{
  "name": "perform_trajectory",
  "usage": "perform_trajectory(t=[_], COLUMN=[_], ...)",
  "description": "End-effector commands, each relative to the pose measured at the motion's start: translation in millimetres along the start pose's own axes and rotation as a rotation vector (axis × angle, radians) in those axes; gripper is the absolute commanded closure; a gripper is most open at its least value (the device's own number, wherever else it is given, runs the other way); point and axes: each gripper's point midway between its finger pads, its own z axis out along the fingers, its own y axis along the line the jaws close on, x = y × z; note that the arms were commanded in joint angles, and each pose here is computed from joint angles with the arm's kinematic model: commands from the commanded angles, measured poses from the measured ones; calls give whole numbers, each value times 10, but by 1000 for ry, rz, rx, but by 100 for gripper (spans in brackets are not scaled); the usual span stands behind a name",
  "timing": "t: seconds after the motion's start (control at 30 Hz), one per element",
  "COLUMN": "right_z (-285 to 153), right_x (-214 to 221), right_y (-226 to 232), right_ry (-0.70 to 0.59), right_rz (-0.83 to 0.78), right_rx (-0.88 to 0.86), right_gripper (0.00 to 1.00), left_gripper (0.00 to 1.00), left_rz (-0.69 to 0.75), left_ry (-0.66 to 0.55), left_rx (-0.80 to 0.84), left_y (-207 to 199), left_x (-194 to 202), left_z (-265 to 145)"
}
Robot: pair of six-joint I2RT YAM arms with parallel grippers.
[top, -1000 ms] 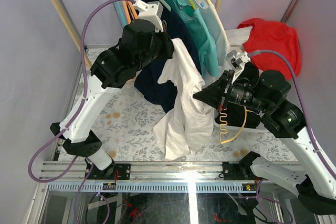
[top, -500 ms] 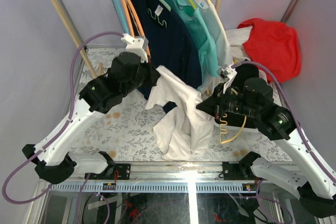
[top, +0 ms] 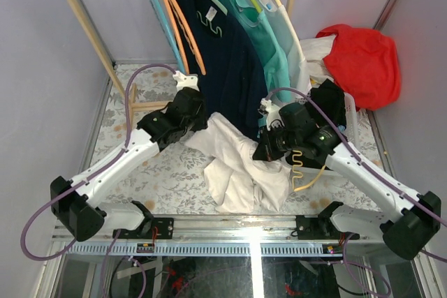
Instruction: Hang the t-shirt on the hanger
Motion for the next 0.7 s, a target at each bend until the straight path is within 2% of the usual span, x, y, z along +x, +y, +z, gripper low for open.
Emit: perform_trajectory(t=[0.0, 0.1, 0.2, 0.33, 0.57, 0.67], right_z=[116, 227, 301, 353, 396, 399], right_x=[-140, -163, -172, -181, -316, -348], right_y=[4, -47, -91, -124, -154, -121], right_ry=[-20, -3, -1, -9, -57, -76], right_rz=[-21, -20, -18, -10, -5, 8], right_rx=[-2, 10, 19, 27, 49, 33], right_gripper=[100, 100, 100, 100, 100, 100], left_gripper=[64, 60, 58, 64, 58, 52], left_rz=[-32, -28, -36, -54, -88, -128], left_ry=[-134, -145, -128, -43, 33, 49], left_rx=[-58, -82, -4, 127, 261, 313], left_y=[101, 153, 46, -218, -557, -693], left_x=[-399, -487, -475, -222, 208, 302], left_z=[27, -107, -233, -341, -368, -294])
